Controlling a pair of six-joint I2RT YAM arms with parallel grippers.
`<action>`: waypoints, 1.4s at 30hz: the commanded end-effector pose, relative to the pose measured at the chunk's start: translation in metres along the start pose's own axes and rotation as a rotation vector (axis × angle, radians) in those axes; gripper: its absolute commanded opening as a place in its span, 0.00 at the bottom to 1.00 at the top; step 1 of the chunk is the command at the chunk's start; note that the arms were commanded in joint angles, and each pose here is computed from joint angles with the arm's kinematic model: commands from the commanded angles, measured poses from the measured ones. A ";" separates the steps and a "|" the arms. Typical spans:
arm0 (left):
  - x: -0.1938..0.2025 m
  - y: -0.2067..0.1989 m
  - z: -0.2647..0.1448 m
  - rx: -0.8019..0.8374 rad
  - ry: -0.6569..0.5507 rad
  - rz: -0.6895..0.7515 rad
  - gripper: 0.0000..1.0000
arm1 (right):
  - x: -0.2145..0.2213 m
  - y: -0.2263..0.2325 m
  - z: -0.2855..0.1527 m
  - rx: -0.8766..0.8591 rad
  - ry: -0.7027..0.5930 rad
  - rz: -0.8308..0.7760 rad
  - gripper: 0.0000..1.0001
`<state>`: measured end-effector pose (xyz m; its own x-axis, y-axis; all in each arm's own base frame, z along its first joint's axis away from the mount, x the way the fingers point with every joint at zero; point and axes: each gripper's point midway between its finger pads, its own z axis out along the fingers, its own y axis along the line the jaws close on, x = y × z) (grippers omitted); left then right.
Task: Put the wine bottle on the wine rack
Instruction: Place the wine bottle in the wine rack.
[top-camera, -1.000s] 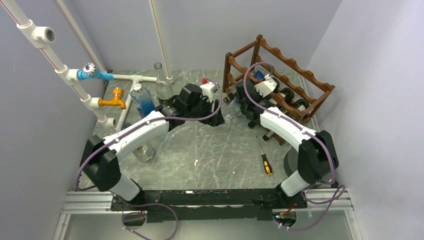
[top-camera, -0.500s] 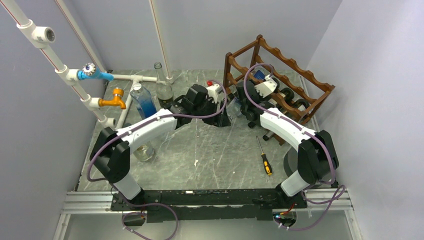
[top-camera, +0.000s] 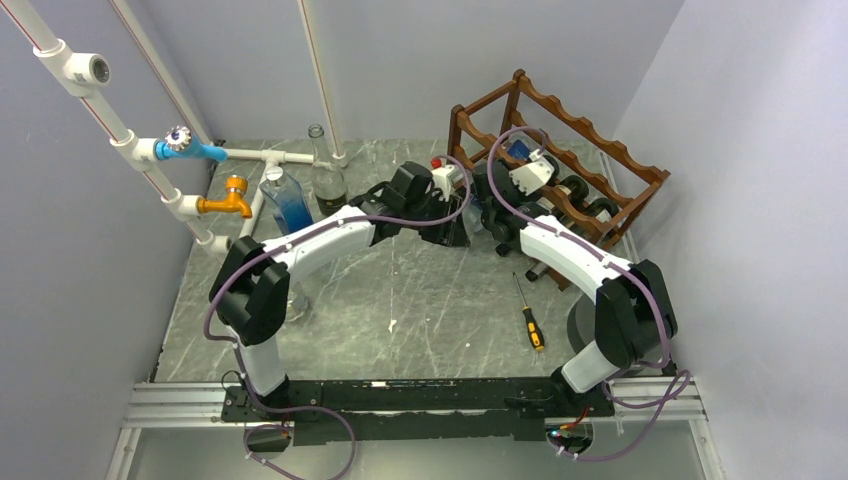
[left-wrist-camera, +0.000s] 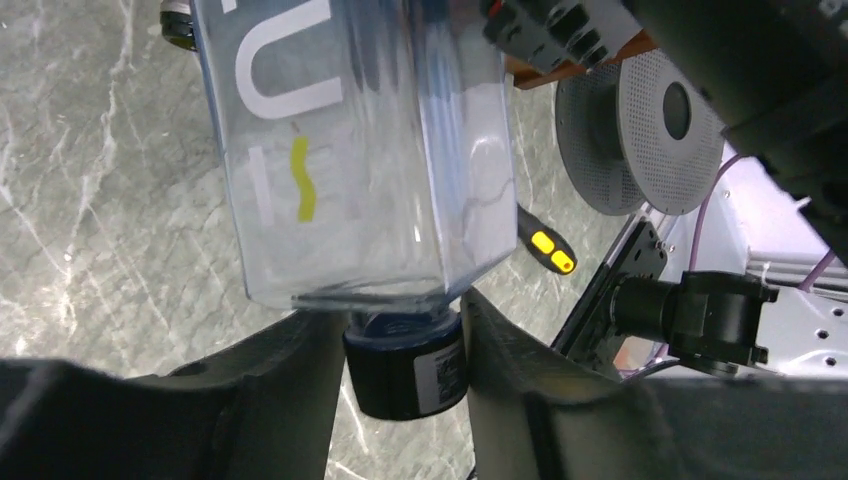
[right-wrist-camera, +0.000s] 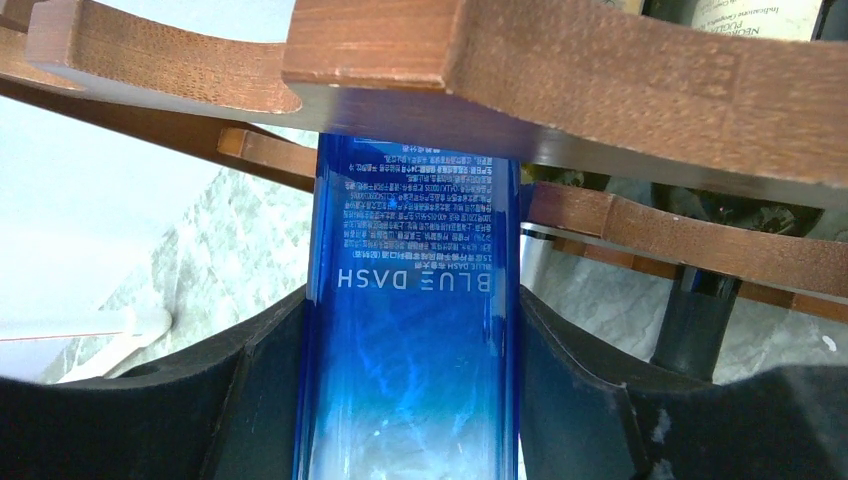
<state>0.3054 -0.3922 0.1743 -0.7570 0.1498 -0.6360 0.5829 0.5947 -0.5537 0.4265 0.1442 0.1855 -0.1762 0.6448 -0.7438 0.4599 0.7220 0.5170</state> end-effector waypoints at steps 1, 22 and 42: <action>-0.020 -0.008 -0.001 0.024 -0.031 0.047 0.35 | -0.014 0.016 -0.004 -0.045 -0.028 0.016 0.00; -0.021 0.033 -0.002 -0.033 -0.006 0.146 0.00 | -0.056 0.040 -0.094 -0.464 0.007 -0.547 1.00; -0.067 0.056 0.025 -0.197 0.001 0.354 0.00 | -0.145 -0.023 -0.108 -0.254 -0.138 -0.544 0.99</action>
<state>0.3719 -0.3938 0.1591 -0.6106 0.3330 -0.7185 0.7228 0.6050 -0.3339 0.3428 0.0775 0.3215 -0.2167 0.1138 -0.9696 0.0721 0.9923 0.1004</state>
